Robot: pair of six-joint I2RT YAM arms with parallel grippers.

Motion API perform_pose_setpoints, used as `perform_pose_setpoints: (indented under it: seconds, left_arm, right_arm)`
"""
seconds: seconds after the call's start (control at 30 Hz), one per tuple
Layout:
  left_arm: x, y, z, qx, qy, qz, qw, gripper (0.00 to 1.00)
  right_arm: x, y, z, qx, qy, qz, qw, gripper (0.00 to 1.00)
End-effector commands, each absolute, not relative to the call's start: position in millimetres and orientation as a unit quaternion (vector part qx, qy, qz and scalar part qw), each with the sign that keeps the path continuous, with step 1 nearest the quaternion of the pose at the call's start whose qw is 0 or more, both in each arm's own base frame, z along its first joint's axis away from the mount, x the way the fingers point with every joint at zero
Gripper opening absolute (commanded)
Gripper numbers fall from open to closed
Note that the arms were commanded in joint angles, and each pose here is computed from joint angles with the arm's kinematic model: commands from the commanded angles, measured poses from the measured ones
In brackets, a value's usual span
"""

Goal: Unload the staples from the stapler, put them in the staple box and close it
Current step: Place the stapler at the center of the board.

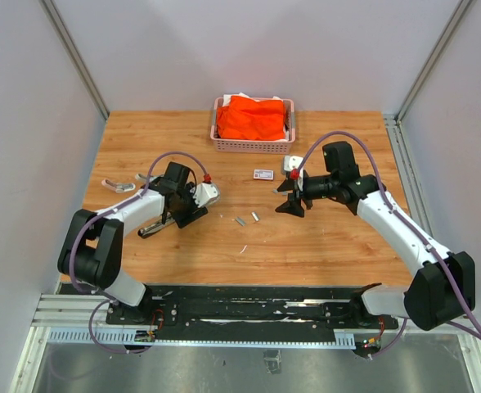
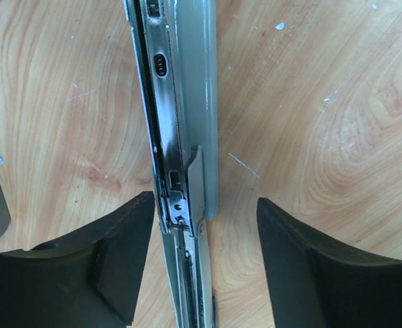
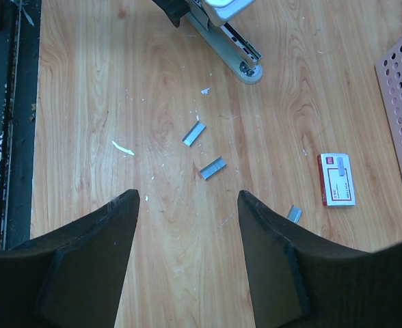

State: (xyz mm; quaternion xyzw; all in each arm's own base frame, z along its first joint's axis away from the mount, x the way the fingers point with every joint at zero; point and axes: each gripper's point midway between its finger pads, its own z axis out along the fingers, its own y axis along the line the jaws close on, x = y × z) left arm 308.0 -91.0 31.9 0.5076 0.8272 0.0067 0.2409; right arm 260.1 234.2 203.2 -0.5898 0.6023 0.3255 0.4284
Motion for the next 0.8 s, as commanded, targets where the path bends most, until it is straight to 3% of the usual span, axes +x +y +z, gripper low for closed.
perform_pose_setpoints:
  seconds: [0.0, 0.13, 0.57, 0.77]
  left_arm:
    - [312.9, -85.7, 29.3, 0.489, 0.843, -0.011, 0.224, 0.64]
    - [319.0, -76.8, 22.1, 0.486, 0.848, 0.007, 0.213, 0.61]
    - [318.6, -49.8, 11.7, 0.502, 0.843, 0.042, 0.187, 0.3]
    - [318.6, -30.9, 10.9, 0.52, 0.834, 0.053, 0.174, 0.28]
  right_arm:
    - [260.2, 234.2, 205.1, -0.596, 0.587, 0.325, 0.442, 0.61]
    - [260.1, 233.1, 204.7, -0.594, 0.585, 0.328, 0.443, 0.61]
    - [261.0, 234.2, 204.0, -0.588, 0.587, 0.333, 0.445, 0.61]
    - [261.7, 234.5, 203.6, -0.586, 0.589, 0.334, 0.445, 0.61]
